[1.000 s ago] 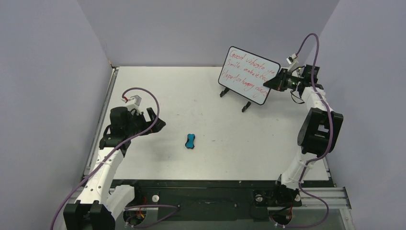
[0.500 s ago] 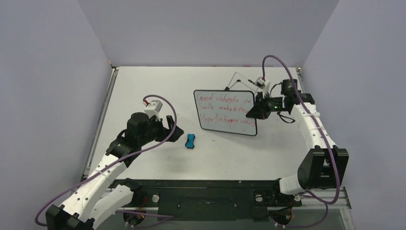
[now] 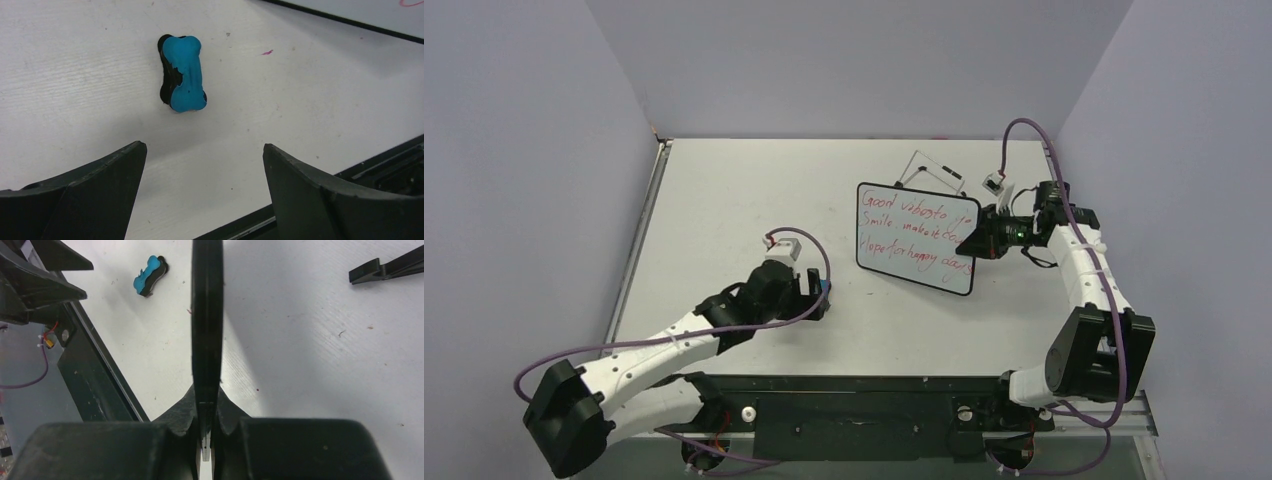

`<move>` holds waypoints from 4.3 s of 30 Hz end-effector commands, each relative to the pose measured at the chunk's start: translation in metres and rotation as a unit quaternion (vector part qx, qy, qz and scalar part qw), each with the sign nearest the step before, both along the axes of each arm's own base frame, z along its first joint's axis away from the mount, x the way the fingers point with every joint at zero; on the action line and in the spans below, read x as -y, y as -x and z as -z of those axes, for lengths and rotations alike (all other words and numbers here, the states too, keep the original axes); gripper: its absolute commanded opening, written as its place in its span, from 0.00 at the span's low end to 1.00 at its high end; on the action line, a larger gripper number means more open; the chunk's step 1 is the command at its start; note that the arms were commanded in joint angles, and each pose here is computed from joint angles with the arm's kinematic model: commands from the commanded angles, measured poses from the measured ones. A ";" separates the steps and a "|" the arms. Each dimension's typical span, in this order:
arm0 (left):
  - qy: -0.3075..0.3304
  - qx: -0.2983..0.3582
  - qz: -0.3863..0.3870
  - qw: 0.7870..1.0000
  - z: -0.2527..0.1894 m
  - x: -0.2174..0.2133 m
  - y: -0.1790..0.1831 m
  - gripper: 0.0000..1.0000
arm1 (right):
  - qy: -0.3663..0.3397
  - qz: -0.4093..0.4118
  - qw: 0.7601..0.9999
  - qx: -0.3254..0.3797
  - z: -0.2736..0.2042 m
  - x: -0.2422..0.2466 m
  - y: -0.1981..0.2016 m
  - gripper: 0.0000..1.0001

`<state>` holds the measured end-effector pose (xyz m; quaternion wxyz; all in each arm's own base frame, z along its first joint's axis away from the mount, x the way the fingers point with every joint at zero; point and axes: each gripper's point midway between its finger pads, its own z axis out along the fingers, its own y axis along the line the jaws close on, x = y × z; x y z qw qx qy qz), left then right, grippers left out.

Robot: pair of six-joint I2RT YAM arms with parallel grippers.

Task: Erase the whiteboard
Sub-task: Pick up the whiteboard eraser from the center of the board.

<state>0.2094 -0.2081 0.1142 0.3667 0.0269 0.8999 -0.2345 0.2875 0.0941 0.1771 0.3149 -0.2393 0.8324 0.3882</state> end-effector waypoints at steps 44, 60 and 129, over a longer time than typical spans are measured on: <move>-0.053 -0.002 -0.077 0.996 0.014 -0.001 -0.052 0.88 | 0.074 0.003 0.994 0.083 -0.006 0.014 -0.012 0.00; -0.188 -0.095 -0.050 0.976 0.078 0.033 -0.062 0.55 | 0.075 -0.006 0.993 0.086 -0.007 0.015 -0.009 0.00; -0.226 -0.081 -0.078 0.968 0.084 0.036 -0.078 0.05 | 0.070 -0.022 0.994 0.082 -0.007 0.012 -0.004 0.00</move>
